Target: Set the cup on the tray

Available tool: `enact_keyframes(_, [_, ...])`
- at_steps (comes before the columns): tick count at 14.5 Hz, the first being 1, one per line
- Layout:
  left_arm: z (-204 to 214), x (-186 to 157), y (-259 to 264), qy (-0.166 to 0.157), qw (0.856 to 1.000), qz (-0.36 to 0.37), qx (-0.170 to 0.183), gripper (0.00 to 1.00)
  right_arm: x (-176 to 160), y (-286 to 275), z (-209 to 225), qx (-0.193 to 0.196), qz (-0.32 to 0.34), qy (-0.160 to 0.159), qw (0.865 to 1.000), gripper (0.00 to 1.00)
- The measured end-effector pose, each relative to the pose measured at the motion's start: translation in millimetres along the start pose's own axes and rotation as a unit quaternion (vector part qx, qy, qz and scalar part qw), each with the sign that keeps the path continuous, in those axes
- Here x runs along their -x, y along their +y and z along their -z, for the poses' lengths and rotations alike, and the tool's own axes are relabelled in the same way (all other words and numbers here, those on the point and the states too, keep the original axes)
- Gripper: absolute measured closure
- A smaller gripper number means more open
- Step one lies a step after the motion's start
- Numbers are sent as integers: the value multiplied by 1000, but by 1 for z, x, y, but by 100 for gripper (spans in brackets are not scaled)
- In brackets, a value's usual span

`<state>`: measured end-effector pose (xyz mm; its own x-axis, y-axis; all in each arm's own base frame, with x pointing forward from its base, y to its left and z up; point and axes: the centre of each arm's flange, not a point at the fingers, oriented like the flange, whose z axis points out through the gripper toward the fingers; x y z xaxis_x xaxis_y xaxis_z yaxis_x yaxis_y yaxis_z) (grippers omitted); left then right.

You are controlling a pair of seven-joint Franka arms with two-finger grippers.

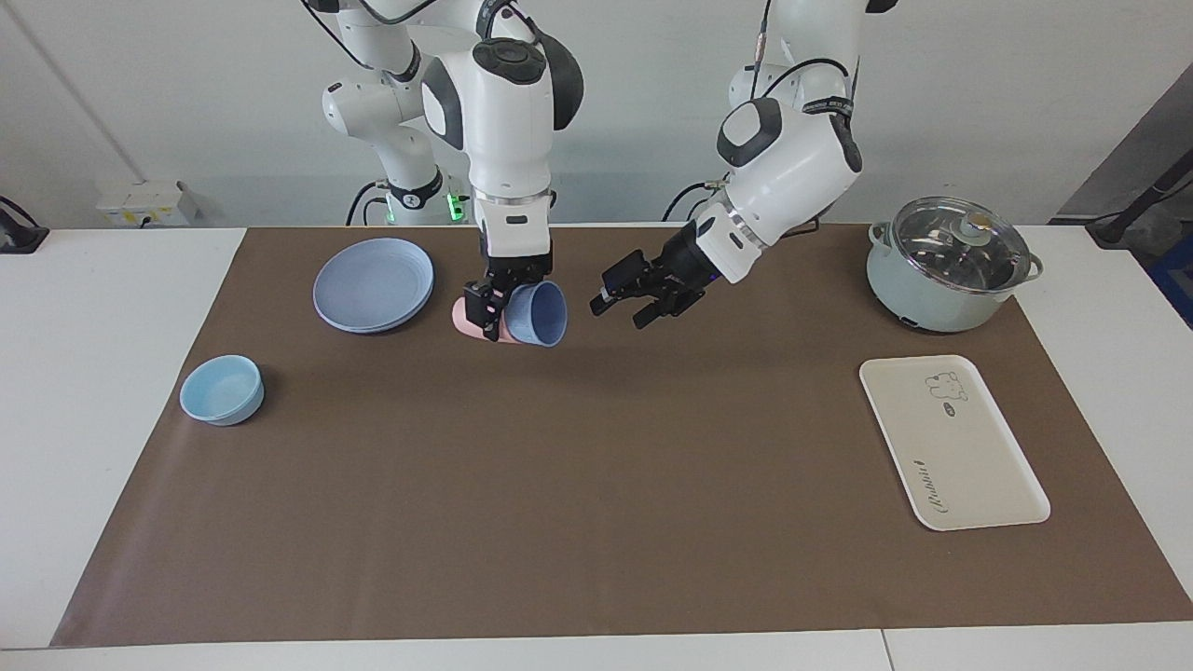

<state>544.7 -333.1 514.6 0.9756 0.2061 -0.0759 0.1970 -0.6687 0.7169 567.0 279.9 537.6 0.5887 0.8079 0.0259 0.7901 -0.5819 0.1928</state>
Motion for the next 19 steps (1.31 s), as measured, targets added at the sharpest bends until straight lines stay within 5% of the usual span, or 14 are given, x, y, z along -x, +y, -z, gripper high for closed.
enact_keyframes(4, [-7,9,8,1,1000,-7,5,2,0,0,-1,0,0,0,1000,14])
enact_keyframes(11, [-35,39,34,21,999,-25,23,31,-1,1,-2,11,6,-7,1000,14])
enact_keyframes(14, [-43,38,31,25,999,-24,22,35,-1,1,-2,12,6,-8,1000,14])
enact_keyframes(19, [-42,36,32,36,999,-24,26,67,-2,0,-3,12,7,-7,1000,14])
